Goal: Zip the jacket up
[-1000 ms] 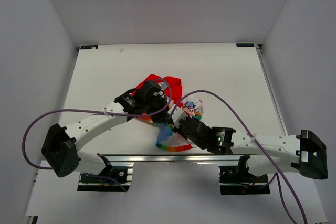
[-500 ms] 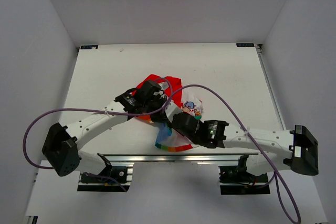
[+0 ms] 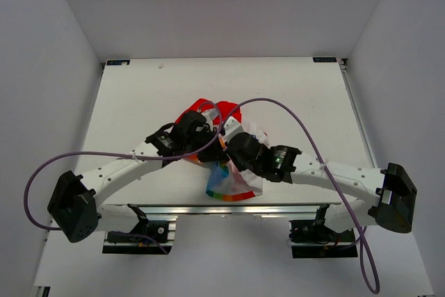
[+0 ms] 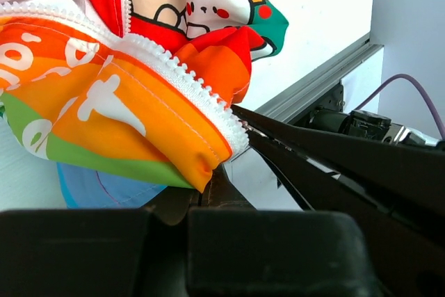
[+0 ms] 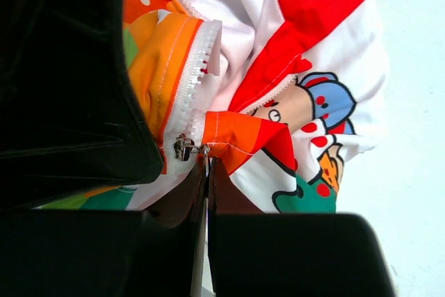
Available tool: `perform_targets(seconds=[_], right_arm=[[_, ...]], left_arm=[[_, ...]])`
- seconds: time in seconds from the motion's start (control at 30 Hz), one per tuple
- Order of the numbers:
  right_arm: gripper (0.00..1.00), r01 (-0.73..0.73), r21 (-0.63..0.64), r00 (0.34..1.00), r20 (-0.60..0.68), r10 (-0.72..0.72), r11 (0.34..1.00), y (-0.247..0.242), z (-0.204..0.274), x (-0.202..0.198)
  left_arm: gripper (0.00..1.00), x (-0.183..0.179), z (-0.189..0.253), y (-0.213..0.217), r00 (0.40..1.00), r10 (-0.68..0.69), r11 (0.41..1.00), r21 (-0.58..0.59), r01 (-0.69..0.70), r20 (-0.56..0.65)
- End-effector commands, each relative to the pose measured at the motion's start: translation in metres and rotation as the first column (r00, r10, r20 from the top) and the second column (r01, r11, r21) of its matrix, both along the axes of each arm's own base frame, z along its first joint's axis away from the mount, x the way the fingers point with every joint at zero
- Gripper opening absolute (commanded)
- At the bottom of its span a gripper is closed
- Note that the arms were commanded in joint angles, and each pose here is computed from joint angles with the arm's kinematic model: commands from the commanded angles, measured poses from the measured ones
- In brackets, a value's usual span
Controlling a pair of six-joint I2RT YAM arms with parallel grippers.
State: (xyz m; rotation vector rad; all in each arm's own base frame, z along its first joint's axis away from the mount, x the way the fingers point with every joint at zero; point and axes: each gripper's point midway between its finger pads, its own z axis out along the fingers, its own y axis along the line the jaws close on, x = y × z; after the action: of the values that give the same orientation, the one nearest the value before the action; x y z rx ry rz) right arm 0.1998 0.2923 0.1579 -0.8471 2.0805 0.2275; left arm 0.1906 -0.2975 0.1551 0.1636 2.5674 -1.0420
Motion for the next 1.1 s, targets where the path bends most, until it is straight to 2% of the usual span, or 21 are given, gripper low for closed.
perform_targets(seconds=[0.0, 0.07, 0.17, 0.3, 0.4, 0.5, 0.6, 0.67, 0.77, 0.8, 0.87, 0.93, 1.07], right_arm=[[0.00, 0.145, 0.233, 0.973, 0.144, -0.182, 0.962, -0.002, 0.086, 0.047], [0.00, 0.088, 0.196, 0.983, 0.139, -0.117, 0.977, 0.002, 0.081, 0.043], [0.00, -0.088, 0.093, 0.993, 0.084, 0.080, 0.992, 0.013, 0.064, 0.023], [0.00, -0.314, -0.051, 0.948, -0.076, 0.310, 0.948, 0.013, 0.039, -0.010], [0.00, -0.331, -0.122, 0.940, -0.126, 0.316, 0.936, 0.005, 0.033, -0.013], [0.00, -0.299, -0.142, 0.952, -0.113, 0.285, 0.943, 0.001, 0.035, -0.008], [0.00, -0.253, -0.108, 0.967, -0.059, 0.247, 0.962, 0.004, 0.044, 0.001], [0.00, -0.272, -0.064, 0.961, -0.077, 0.267, 0.960, 0.011, 0.046, -0.002], [0.00, -0.297, -0.028, 0.947, -0.136, 0.291, 0.955, 0.019, 0.042, -0.009], [0.00, -0.292, -0.024, 0.946, -0.156, 0.285, 0.956, 0.018, 0.040, -0.008], [0.00, -0.287, -0.031, 0.942, -0.191, 0.277, 0.957, 0.013, 0.036, -0.009], [0.00, -0.268, 0.018, 0.939, -0.221, 0.265, 0.963, 0.009, 0.041, -0.008], [0.00, -0.299, 0.099, 0.916, -0.247, 0.315, 0.949, 0.009, 0.050, -0.011]], left_arm=[[0.00, -0.056, -0.050, 0.041, 0.976, -0.043, 0.979, 0.186, 0.084, -0.215], [0.00, -0.056, -0.052, 0.043, 0.976, -0.045, 0.976, 0.198, 0.089, -0.215], [0.00, -0.047, -0.046, 0.044, 0.984, -0.041, 0.970, 0.229, 0.081, -0.175], [0.00, -0.028, -0.030, 0.045, 0.996, -0.040, 0.962, 0.265, 0.061, -0.084], [0.00, -0.020, -0.026, 0.048, 0.998, -0.040, 0.953, 0.297, 0.053, -0.049], [0.00, -0.020, -0.026, 0.050, 0.998, -0.056, 0.947, 0.313, 0.066, -0.042], [0.00, -0.021, -0.025, 0.051, 0.996, -0.080, 0.945, 0.315, 0.087, -0.035], [0.00, -0.023, -0.017, 0.047, 0.994, -0.108, 0.954, 0.280, 0.107, -0.012], [0.32, -0.021, 0.001, 0.042, 0.988, -0.143, 0.966, 0.225, 0.127, 0.055], [0.56, -0.020, 0.014, 0.043, 0.984, -0.142, 0.972, 0.203, 0.119, 0.103], [0.77, -0.012, 0.028, 0.045, 0.977, -0.118, 0.978, 0.189, 0.083, 0.179], [0.97, -0.008, 0.047, 0.048, 0.963, -0.097, 0.986, 0.157, 0.058, 0.251], [0.98, 0.001, 0.072, 0.051, 0.926, -0.066, 0.993, 0.112, 0.026, 0.371]])
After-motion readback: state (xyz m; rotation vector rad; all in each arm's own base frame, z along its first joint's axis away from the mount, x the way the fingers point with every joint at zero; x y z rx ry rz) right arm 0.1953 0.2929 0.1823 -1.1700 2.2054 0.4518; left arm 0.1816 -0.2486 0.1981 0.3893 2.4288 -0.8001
